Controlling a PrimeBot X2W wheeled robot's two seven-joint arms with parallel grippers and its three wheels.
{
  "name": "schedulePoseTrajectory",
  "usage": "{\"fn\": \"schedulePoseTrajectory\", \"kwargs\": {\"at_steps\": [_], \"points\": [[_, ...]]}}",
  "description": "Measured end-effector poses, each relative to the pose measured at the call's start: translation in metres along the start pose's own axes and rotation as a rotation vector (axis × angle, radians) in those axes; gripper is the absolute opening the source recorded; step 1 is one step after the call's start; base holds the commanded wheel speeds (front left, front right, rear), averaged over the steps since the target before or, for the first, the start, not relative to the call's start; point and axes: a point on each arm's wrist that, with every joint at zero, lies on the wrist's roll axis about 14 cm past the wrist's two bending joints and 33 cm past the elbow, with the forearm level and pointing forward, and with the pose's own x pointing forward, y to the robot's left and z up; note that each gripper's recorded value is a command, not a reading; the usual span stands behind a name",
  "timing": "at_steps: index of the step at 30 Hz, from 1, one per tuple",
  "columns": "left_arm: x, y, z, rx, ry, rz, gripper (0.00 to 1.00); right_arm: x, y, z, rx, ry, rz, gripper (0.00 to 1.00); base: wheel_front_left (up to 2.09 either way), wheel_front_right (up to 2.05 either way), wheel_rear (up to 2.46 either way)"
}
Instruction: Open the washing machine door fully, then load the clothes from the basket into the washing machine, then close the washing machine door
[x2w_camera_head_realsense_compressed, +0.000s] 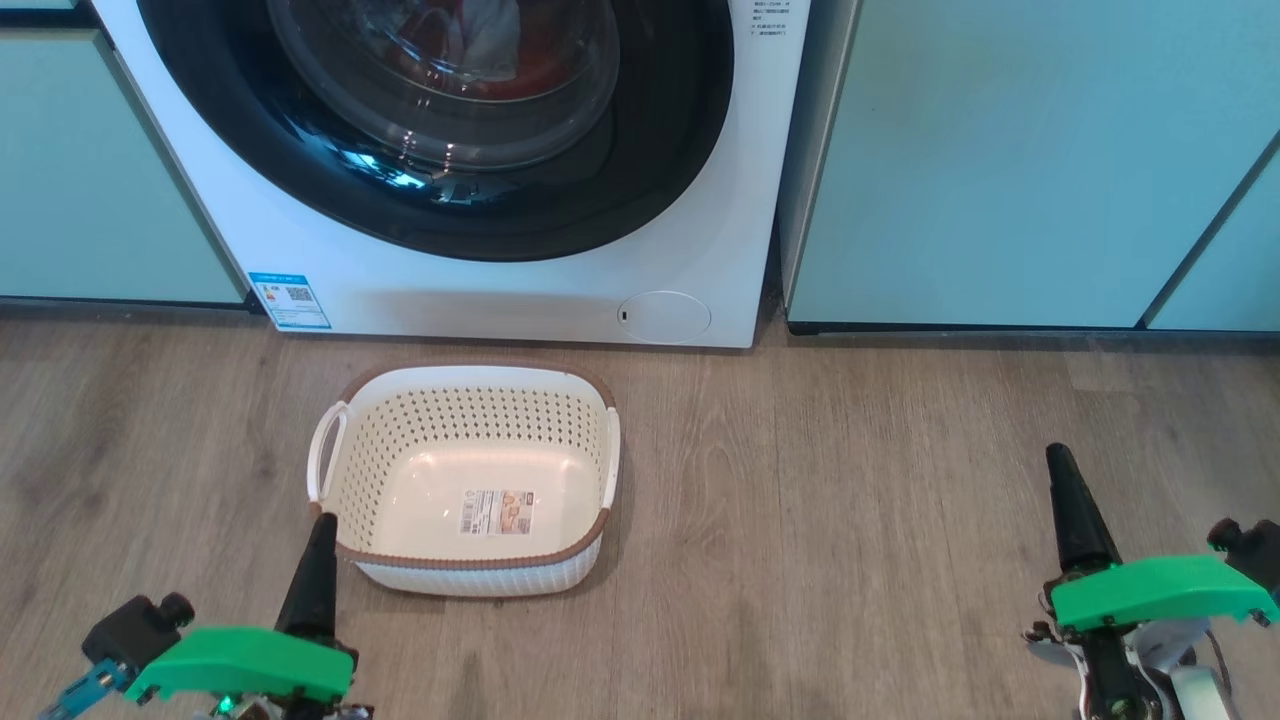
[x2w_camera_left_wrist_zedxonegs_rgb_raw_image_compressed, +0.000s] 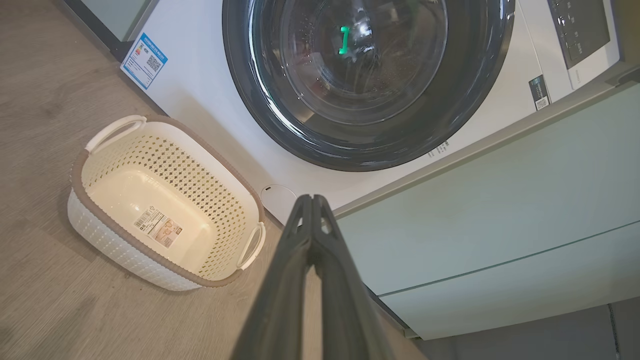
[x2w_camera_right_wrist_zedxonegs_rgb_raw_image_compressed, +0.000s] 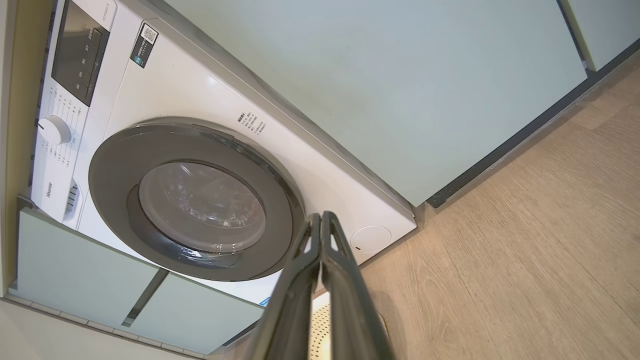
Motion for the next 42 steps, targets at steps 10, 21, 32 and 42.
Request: {"fn": "schedulePoseTrajectory", "kwargs": {"at_steps": [10, 21, 32, 42], "points": [[0.006, -0.005, 0.002, -0.104, 0.005, -0.011, 0.0, 0.0, -0.002, 0.0, 0.109, 0.009, -0.009, 0.0, 0.0, 0.0, 0.0], [0.008, -0.004, 0.002, -0.218, 0.018, -0.005, 0.0, 0.001, -0.003, 0.0, 0.229, 0.016, -0.015, 0.0, 0.0, 0.0, 0.0], [0.011, -0.006, 0.005, -0.334, 0.02, -0.015, 0.0, 0.001, -0.003, -0.001, 0.349, 0.027, -0.015, 0.0, 0.0, 0.0, 0.0], [0.015, -0.009, 0.006, -0.44, 0.028, -0.027, 0.0, 0.006, 0.003, 0.002, 0.462, 0.029, 0.006, 0.0, 0.0, 0.0, 0.0]]}}
